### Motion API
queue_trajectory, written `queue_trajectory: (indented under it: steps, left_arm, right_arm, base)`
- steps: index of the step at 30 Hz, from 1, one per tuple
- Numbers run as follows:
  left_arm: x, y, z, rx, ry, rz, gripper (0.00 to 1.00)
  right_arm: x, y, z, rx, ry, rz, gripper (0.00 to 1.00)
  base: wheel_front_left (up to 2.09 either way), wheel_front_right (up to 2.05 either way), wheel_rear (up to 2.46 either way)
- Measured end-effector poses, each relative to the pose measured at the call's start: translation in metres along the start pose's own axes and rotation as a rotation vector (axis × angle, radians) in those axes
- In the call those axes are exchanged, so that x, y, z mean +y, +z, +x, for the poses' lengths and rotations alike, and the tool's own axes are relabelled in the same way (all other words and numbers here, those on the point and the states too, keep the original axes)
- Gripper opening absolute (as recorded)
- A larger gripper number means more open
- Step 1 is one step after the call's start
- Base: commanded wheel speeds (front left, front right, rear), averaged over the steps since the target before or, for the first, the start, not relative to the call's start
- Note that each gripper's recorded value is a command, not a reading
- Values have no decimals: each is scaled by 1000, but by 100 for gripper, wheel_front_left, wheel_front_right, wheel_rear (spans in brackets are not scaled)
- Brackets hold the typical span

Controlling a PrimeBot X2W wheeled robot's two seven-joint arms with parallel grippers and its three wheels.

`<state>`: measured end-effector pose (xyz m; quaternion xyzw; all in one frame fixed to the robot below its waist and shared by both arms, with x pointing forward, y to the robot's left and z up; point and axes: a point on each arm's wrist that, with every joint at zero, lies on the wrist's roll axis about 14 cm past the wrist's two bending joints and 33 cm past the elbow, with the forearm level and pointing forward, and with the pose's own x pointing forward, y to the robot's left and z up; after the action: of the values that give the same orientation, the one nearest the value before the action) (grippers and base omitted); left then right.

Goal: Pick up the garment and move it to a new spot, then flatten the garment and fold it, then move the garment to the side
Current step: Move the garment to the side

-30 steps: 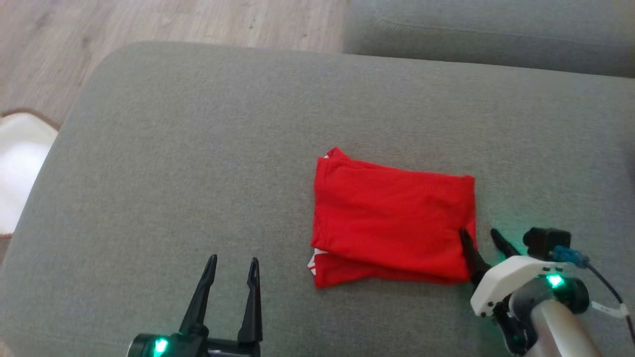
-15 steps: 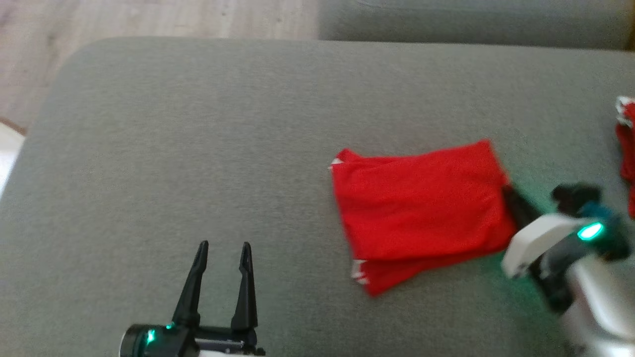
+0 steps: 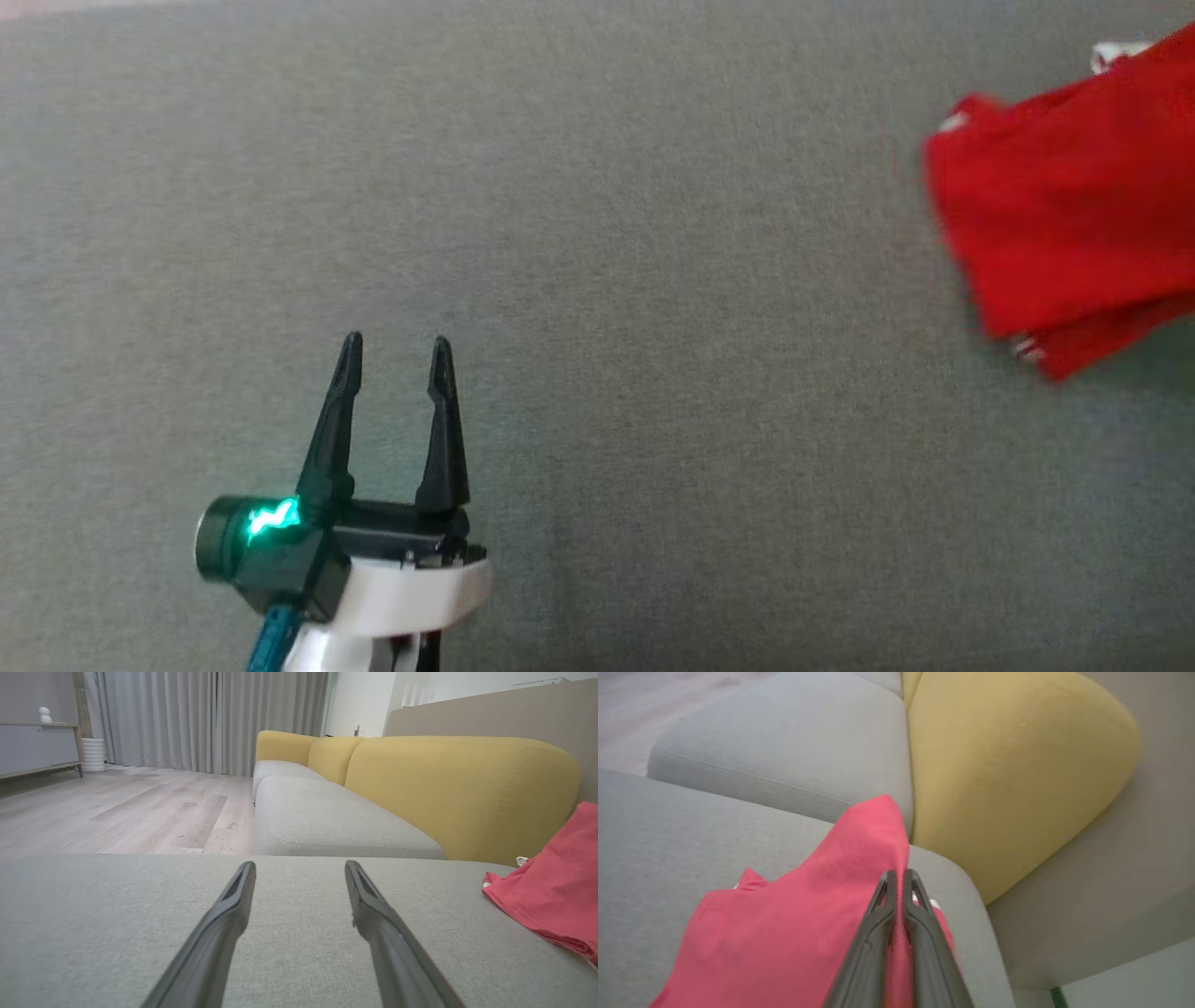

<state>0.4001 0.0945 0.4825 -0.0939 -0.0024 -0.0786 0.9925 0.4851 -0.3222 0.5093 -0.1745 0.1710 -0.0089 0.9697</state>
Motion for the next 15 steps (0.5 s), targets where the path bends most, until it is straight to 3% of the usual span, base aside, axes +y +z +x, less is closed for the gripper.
queue_trajectory:
  steps: [2,3,5,8,15]
  left_arm:
    - [-3,-5,8,8,-13,-6,100]
    - [-4,-7,11,11,-18,-8,100]
    - [-6,-11,15,19,-33,-12,100]
    - [-7,-9,14,16,-37,-6,100]
    - [-3,11,-8,-27,-12,17,100]
  right_arm:
    - [-25,-1,-1,12,-61,-16,4]
    - [-36,-3,-3,21,-92,-25,100]
    - [-50,-5,-5,28,-130,-25,100]
    - [-36,-8,-9,16,-111,21,100]
    - [72,-56,-38,72,84,201,100]
  base:
    - [0,0,0]
    - [0,0,0]
    - [0,0,0]
    - [0,0,0]
    - [0,0,0]
